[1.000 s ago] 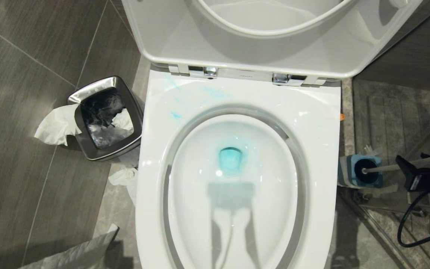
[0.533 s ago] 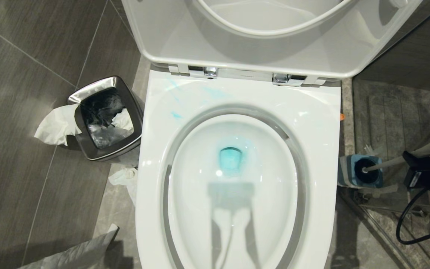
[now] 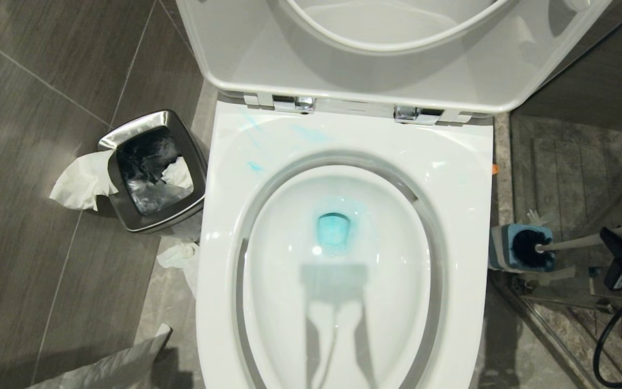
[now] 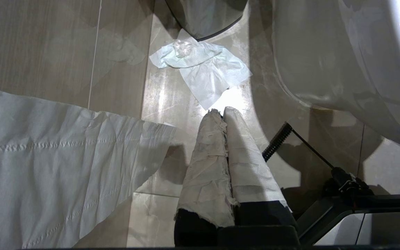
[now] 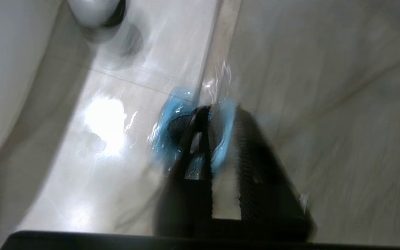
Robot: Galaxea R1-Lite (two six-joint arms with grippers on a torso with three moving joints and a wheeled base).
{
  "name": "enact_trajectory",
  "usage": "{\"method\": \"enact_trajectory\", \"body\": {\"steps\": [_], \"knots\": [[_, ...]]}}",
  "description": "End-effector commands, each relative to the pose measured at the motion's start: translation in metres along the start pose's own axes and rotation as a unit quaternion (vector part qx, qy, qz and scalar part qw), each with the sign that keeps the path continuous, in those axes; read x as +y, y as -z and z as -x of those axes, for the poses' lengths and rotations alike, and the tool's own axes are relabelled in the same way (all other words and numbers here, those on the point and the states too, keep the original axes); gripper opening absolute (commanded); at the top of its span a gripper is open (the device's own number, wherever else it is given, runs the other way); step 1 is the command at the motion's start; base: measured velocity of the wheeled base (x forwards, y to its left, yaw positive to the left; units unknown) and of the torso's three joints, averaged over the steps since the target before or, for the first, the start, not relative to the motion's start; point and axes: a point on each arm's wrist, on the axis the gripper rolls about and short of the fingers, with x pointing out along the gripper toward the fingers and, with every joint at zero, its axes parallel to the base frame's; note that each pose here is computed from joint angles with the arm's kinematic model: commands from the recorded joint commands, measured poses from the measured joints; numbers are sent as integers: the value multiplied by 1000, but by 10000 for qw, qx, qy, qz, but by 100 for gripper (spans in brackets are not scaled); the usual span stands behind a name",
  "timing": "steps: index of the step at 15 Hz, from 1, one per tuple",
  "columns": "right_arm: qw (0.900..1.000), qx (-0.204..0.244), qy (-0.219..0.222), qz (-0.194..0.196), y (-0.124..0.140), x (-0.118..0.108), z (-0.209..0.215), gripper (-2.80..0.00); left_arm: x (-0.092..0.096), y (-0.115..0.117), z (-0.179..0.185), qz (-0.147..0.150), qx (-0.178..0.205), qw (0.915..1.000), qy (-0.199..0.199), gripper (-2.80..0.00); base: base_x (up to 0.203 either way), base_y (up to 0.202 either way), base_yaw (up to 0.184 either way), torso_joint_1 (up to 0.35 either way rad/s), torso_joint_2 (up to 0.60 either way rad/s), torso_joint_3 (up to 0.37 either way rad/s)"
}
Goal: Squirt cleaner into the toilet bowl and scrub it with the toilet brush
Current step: Scrub the toilet bowl
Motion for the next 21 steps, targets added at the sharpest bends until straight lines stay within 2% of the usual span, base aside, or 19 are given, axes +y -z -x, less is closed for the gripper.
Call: {"method": "enact_trajectory", "body": {"steps": [1, 6, 9, 12, 18, 21], "knots": [[9995, -319, 17, 49, -14, 3, 29, -280, 0, 0, 0, 1, 8, 10000, 3, -280, 0, 0, 0, 0, 0, 0], [9957, -906, 152, 121, -35, 5, 62, -280, 0, 0, 0, 1, 8, 10000, 3, -280, 0, 0, 0, 0, 0, 0], [9978, -649, 79, 54, -29, 7, 68, -280, 0, 0, 0, 1, 8, 10000, 3, -280, 0, 0, 0, 0, 0, 0], [9999, -62, -68, -50, -16, 10, 67, -280, 0, 0, 0, 1, 8, 10000, 3, -280, 0, 0, 0, 0, 0, 0], [9964, 763, -167, -337, 7, 12, 51, -280, 0, 0, 0, 1, 8, 10000, 3, -280, 0, 0, 0, 0, 0, 0], [9919, 1202, 158, -378, 20, 11, 42, -280, 0, 0, 0, 1, 9, 10000, -5, -280, 0, 0, 0, 0, 0, 0]]}}
